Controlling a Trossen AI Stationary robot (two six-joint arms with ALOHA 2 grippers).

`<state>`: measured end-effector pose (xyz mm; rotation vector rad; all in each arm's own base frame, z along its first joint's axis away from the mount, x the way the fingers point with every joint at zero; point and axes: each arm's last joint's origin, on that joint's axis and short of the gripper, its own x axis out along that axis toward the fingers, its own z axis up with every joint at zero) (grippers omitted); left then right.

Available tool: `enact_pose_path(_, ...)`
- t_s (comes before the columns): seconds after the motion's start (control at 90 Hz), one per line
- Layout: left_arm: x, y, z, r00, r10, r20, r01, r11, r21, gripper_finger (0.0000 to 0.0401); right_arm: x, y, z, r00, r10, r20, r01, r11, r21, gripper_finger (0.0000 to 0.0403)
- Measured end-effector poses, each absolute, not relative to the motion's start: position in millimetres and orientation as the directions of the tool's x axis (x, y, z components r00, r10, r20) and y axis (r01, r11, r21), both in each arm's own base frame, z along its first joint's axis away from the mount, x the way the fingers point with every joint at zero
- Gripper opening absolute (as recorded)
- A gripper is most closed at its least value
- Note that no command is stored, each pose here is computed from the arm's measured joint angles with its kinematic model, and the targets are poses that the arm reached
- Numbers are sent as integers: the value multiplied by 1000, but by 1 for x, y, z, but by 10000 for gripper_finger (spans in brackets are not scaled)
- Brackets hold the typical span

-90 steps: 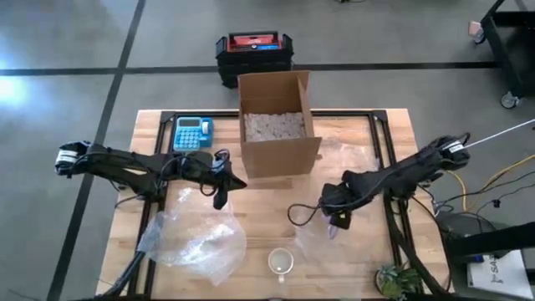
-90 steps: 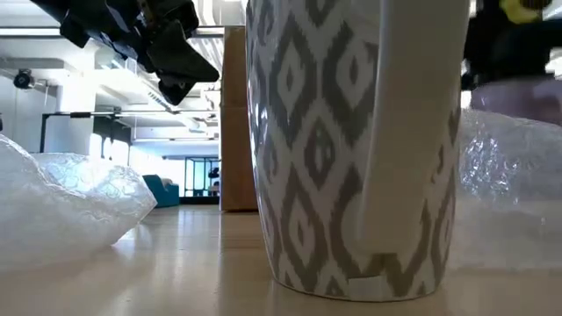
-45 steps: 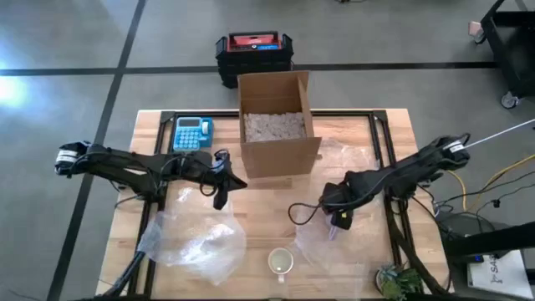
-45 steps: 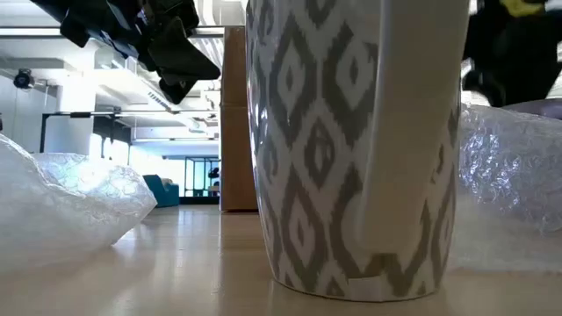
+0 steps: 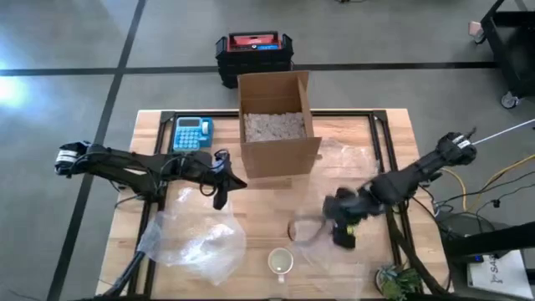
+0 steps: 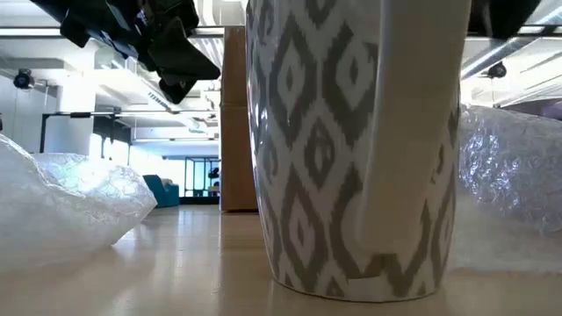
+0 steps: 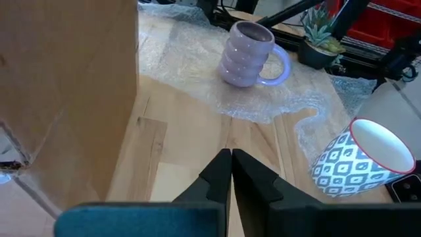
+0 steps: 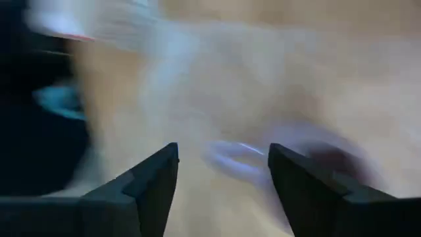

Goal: Wrap mug
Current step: Wrap the purple mug using the right bubble wrap

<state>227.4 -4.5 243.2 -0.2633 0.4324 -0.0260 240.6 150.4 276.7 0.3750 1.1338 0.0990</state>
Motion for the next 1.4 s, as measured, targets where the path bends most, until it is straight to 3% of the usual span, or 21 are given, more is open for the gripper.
enact_pose_path(0.133,227,-5,243,908,-81,-411,-31,966,-257,0,244,194,252,497,259,-828,17,951,308,213)
enact_pose_path(0.444,227,-5,243,909,-82,-408,-29,966,-258,0,254,237,158,304,115,-946,149,975,167,189)
enact_pose_path(0.633,228,-5,244,912,-82,-403,-27,966,-258,0,257,238,138,240,86,-967,209,968,138,170)
enact_pose_path(0.733,228,-5,245,915,-82,-394,-25,966,-259,0,260,235,144,211,50,-976,223,970,98,122)
enact_pose_path(0.844,228,-5,245,918,-83,-389,-22,966,-259,0,260,233,156,164,9,-986,201,979,43,32)
enact_pose_path(0.889,228,-5,245,918,-83,-387,-22,965,-259,0,261,233,165,152,-2,-988,177,984,25,13)
enact_pose_path(1.078,229,-5,247,926,-84,-368,-16,965,-260,0,264,230,226,169,7,-986,95,995,23,5)
enact_pose_path(1.2,229,-5,248,928,-84,-362,-15,965,-260,0,255,214,260,187,-21,-982,121,993,1,3)
enact_pose_path(1.4,229,-5,248,928,-85,-363,-13,966,-259,0,239,187,267,140,-169,-976,223,965,-135,1)
